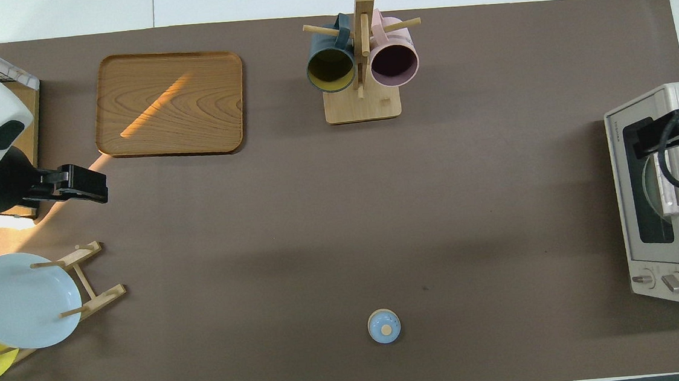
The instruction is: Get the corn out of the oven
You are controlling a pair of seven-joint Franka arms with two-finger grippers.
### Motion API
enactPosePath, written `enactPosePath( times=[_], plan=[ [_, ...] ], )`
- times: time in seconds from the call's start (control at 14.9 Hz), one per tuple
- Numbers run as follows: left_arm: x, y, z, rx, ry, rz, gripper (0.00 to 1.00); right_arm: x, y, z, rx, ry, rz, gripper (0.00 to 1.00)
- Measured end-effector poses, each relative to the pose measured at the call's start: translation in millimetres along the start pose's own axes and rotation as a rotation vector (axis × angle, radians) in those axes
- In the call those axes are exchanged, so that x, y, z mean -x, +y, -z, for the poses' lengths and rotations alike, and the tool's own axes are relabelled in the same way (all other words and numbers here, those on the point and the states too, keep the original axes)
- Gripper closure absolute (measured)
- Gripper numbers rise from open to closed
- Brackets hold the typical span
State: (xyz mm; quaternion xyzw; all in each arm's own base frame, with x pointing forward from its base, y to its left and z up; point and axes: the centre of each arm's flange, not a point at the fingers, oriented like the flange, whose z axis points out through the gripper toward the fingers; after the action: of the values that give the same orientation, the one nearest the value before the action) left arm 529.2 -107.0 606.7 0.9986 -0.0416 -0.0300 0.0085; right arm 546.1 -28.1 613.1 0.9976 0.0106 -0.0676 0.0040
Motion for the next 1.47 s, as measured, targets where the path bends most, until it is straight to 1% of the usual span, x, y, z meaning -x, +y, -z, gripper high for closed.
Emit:
enactPosePath(
  times=[0.6,0.67,0.74,0.87,1.07,1.2,1.27,1.47],
  plan=[
    [0.0,0.0,0.0,0.0,0.0,0.0,0.0,0.5,-0.6,-0.4,0.0,0.002,0.001,0.0],
    [0.0,0.0,0.0,0.0,0.0,0.0,0.0,0.0,0.3,-3.2,0.0,0.004,0.0,0.07],
    [0.0,0.0,0.0,0.0,0.0,0.0,0.0,0.0,2.8,-8.2,-0.002,0.005,-0.004,0.21],
    [0.0,0.0,0.0,0.0,0.0,0.0,0.0,2.0,10.7,-20.9,-0.005,0.011,-0.017,0.43],
    [0.0,0.0,0.0,0.0,0.0,0.0,0.0,3.7,24.8,-42.3,-0.008,0.062,-0.039,0.72],
    [0.0,0.0,0.0,0.0,0.0,0.0,0.0,5.0,33.2,-66.4,0.015,0.088,-0.046,0.92],
    [0.0,0.0,0.0,0.0,0.0,0.0,0.0,6.2,39.4,-82.5,0.041,0.088,-0.047,0.99],
    [0.0,0.0,0.0,0.0,0.0,0.0,0.0,10.2,58.4,-112.4,0.099,0.059,-0.044,0.99]
  ],
)
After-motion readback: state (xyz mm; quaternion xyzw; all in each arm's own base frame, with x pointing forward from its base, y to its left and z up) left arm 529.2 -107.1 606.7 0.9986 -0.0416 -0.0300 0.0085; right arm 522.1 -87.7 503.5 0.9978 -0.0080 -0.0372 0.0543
